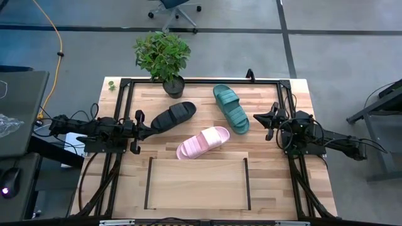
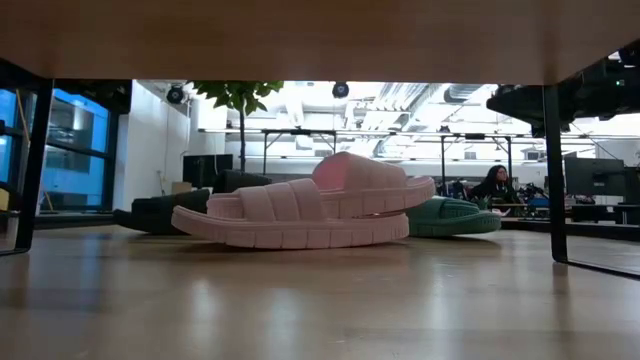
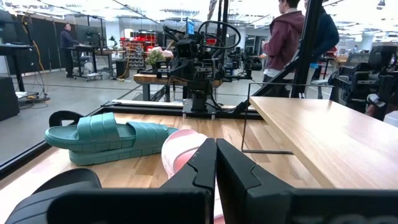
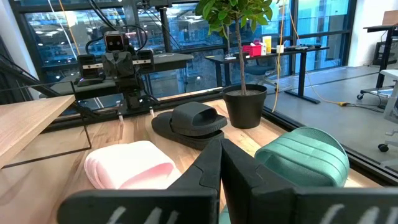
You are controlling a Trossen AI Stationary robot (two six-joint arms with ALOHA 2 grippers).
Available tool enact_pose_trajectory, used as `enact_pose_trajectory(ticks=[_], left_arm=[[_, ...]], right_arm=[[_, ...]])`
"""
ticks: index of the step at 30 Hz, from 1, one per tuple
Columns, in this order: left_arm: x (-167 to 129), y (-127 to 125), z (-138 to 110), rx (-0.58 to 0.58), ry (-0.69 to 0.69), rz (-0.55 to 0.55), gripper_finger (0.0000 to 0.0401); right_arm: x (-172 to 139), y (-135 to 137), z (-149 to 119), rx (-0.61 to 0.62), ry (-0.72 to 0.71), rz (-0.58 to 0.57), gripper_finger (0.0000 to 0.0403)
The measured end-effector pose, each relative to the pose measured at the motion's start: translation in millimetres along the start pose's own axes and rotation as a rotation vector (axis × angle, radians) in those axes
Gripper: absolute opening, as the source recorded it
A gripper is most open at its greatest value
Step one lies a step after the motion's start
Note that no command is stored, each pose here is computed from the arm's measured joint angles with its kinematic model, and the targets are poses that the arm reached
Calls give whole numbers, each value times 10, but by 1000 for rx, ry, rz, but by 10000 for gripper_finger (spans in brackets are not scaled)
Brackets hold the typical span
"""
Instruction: Pick and place slides into the shelf
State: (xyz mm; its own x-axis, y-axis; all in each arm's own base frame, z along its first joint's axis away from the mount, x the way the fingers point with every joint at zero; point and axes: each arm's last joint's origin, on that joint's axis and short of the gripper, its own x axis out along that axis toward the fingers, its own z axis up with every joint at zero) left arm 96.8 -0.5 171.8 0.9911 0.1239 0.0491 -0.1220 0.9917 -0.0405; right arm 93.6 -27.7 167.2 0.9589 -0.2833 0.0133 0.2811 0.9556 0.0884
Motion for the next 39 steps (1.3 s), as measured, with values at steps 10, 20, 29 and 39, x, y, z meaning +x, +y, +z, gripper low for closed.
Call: enact_pose_trajectory(ticks=[10, 20, 29, 39], left_arm=[[0, 0, 1, 0, 0, 0, 1], [-1, 11, 27, -26, -28, 37, 1], [-3, 9, 69, -201, -75, 29, 1], [-4, 10, 85, -243, -92, 26, 1]], right_arm=[[0, 0, 0, 14, 0, 0, 0], [-1, 1, 17, 383, -18, 2, 0], [-1, -5, 20, 791, -30, -10, 0], [-1, -4, 22, 993, -33, -5, 0]])
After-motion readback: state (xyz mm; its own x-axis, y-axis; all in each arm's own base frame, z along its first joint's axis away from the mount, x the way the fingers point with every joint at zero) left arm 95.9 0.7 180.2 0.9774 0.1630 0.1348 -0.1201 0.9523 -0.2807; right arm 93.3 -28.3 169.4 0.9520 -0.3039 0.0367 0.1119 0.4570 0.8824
